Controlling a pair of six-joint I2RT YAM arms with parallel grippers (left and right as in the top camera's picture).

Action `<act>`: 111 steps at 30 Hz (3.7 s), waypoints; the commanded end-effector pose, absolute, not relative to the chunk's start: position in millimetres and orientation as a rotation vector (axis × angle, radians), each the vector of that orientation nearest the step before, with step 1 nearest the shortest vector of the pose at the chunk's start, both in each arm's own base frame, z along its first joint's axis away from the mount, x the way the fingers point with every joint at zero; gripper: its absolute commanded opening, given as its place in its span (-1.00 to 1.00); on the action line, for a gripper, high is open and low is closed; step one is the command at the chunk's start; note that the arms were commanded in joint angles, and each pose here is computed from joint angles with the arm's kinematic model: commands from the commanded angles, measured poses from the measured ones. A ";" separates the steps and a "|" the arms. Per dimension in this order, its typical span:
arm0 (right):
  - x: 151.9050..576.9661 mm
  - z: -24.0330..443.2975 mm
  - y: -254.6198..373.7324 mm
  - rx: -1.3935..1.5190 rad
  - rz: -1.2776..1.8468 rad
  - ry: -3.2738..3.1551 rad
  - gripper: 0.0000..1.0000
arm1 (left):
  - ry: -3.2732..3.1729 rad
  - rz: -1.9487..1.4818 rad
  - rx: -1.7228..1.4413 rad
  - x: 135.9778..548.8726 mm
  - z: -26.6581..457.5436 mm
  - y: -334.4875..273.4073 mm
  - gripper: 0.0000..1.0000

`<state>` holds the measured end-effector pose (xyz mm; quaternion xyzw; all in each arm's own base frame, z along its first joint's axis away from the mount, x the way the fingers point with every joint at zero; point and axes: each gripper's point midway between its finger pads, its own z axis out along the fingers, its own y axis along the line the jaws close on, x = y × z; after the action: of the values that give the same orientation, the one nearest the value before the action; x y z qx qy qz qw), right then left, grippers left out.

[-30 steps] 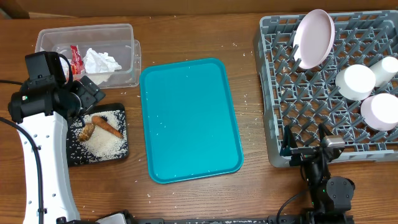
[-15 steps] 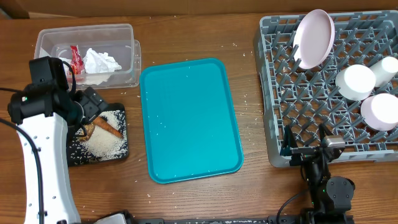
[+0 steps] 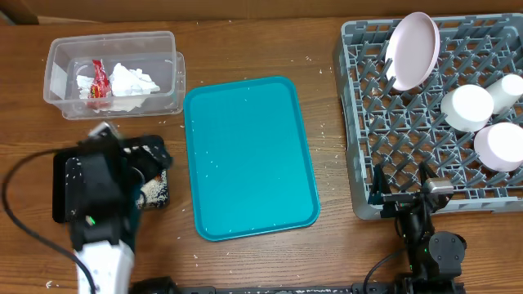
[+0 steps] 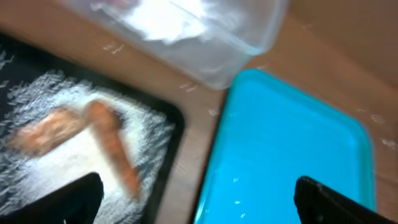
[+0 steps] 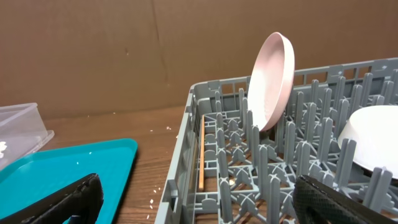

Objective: Sort waste into correct bins and load items into the dishwasher

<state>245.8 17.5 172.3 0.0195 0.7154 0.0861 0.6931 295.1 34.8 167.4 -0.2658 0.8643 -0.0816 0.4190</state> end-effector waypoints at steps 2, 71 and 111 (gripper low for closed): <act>245.9 170.6 15.1 0.055 0.184 1.593 1.00 | 2.022 -0.273 -0.467 288.4 167.7 10.7 1.00; 245.9 170.7 15.1 0.055 0.184 1.593 1.00 | 1.639 -0.031 -0.174 245.3 155.8 20.5 1.00; 245.9 170.6 15.1 0.055 0.184 1.593 1.00 | 1.639 -0.031 -0.174 245.3 155.8 20.4 1.00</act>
<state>245.8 17.5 172.3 0.0192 0.7154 0.0858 0.6931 246.0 15.0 155.8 -0.0761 0.7316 -0.0312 0.6767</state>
